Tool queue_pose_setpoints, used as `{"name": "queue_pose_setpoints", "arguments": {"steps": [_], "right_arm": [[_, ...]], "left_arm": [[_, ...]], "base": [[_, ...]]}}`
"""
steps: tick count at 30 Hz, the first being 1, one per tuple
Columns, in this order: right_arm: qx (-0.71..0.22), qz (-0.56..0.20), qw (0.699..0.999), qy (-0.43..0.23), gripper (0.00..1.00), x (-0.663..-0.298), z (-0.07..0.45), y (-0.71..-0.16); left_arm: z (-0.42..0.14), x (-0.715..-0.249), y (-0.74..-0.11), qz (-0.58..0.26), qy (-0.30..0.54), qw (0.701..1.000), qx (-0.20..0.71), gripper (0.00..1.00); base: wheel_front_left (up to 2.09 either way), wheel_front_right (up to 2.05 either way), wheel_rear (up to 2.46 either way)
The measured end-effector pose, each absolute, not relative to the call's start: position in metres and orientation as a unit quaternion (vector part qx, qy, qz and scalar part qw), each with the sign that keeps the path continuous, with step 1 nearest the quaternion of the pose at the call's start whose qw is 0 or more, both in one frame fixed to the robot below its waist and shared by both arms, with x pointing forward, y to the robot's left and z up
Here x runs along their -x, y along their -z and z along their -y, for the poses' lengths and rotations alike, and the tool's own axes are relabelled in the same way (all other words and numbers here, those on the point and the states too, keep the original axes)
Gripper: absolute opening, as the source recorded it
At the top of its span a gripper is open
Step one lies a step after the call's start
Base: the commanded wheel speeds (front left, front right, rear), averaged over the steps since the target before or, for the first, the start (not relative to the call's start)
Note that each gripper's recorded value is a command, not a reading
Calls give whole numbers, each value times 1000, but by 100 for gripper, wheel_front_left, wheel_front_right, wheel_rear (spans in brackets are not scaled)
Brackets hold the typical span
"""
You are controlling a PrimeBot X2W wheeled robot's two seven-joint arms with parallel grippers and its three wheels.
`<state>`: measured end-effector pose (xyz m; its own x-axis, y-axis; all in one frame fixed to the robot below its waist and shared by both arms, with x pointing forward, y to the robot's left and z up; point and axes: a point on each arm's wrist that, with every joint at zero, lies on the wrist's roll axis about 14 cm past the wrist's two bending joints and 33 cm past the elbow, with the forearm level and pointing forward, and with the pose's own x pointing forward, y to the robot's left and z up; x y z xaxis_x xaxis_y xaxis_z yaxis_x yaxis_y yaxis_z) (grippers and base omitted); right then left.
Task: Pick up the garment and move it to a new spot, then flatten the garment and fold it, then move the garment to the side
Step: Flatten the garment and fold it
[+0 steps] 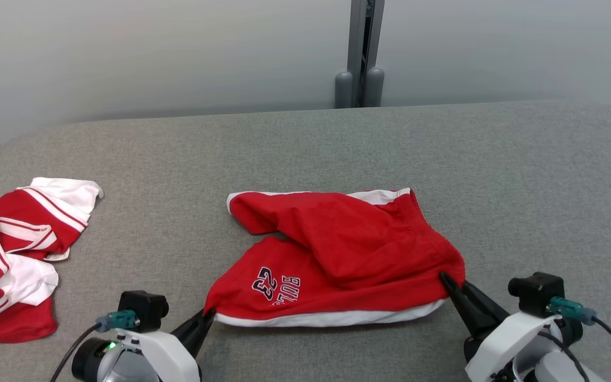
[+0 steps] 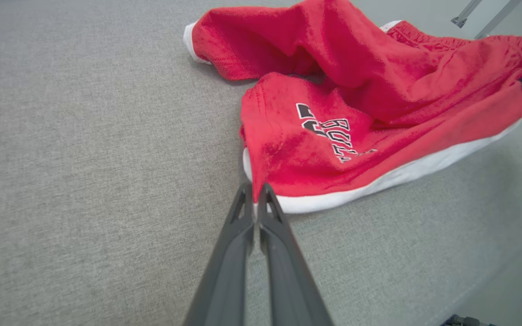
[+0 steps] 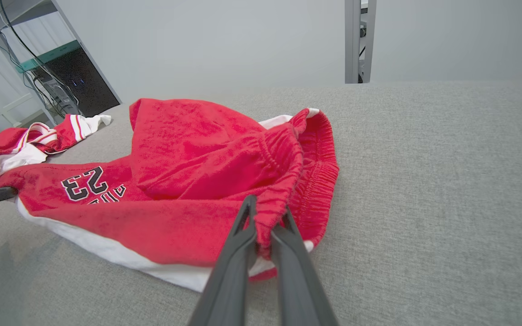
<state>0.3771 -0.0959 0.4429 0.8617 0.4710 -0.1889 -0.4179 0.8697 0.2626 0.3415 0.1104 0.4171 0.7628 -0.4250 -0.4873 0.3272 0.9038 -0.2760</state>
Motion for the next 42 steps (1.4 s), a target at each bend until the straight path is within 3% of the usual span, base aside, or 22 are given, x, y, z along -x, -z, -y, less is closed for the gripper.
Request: {"name": "queue_pose_setpoints", "arguments": {"steps": [4,10,22,31,37,42], "right_arm": [[-134,-92,959,-233,0,-385,95,-465],[-141,-54,956,-250,0,-423,92,-504],[-157,-7,945,-287,0,-542,73,-574],[-156,55,943,-288,0,-628,66,-616],[-157,98,944,-271,0,-665,70,-639],[-173,134,941,-259,0,-671,76,-670]], "left_arm": [[-110,-354,-438,-250,212,941,80,0],[-117,-409,-476,-206,223,952,43,0],[-121,-565,-547,-109,236,964,-55,0],[-117,-667,-592,-24,219,972,-77,0],[-122,-708,-626,49,196,976,-81,0],[-117,-714,-648,77,193,974,-93,0]], "base": [[0,0,0],[0,0,0],[0,0,0],[0,0,0],[0,0,0],[0,0,0]]}}
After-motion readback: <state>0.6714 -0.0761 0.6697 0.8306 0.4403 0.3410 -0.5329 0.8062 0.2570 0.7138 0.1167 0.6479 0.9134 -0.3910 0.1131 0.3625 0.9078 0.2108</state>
